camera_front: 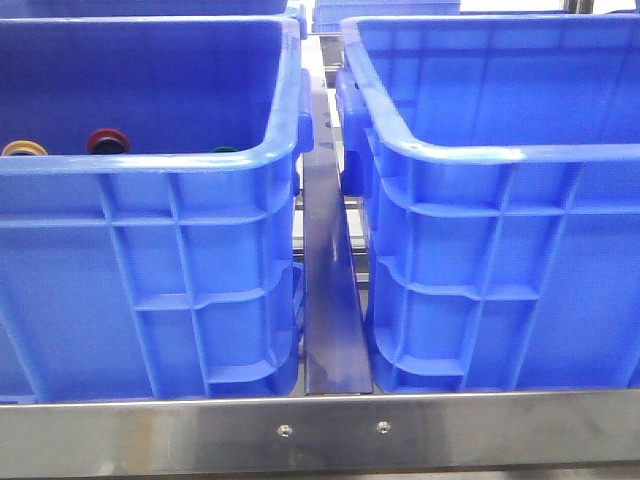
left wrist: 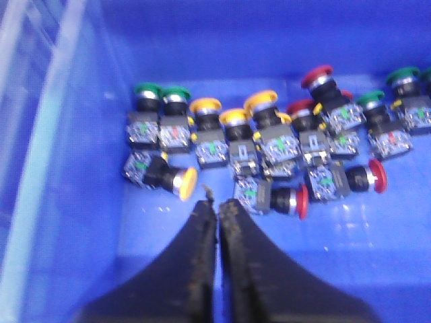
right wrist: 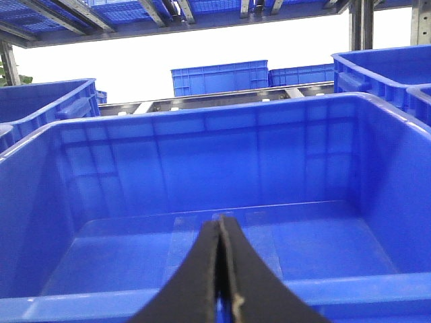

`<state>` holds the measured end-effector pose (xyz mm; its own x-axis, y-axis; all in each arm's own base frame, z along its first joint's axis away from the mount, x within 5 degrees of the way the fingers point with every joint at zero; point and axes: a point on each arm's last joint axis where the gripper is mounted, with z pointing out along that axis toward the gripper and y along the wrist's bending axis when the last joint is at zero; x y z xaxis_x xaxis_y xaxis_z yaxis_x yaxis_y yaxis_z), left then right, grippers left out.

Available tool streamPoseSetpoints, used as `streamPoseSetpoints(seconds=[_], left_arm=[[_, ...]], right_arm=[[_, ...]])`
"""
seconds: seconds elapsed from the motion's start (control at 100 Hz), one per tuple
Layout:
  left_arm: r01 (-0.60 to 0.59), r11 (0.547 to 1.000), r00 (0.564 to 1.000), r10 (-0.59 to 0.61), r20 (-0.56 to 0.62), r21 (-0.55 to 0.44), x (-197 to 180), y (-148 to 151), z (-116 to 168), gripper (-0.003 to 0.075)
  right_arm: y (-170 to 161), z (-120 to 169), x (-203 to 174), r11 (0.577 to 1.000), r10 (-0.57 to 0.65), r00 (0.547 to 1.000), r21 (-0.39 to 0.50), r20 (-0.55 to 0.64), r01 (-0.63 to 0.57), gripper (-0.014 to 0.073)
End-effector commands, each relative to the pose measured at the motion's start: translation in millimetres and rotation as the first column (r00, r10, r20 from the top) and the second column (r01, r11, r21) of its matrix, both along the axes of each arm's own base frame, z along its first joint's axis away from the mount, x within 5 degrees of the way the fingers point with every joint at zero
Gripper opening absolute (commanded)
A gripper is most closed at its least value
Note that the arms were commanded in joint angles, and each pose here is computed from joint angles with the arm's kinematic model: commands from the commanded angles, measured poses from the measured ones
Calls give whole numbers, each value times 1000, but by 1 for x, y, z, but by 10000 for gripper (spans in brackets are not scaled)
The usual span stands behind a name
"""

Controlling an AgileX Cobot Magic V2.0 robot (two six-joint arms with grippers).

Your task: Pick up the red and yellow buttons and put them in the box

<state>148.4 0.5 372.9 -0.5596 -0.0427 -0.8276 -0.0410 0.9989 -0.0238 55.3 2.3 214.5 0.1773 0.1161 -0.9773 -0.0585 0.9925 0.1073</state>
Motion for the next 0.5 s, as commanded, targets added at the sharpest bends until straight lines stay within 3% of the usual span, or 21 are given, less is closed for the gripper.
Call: streamPoseSetpoints(seconds=[0.0,0.1,0.2,0.49], left_arm=[[13,1000,997,-12,82,-10,4,-2,14,181],[13,1000,997,-12,77,-10,5,-2,14,407],[13,1000,997,-12,74,-10,6,-2,13,550],[28,996,997,-22,77,-81,15,-7,13,557]], right_arm=[[0,14,-5,1000,5,992,-7,123,-5,-97],[0,14,-5,1000,5,992,-7,123,-5,-97],[0,14,-5,1000,5,992,-7,123,-5,-97],[0,14,-5,1000,5,992,-7,123,-5,-97]])
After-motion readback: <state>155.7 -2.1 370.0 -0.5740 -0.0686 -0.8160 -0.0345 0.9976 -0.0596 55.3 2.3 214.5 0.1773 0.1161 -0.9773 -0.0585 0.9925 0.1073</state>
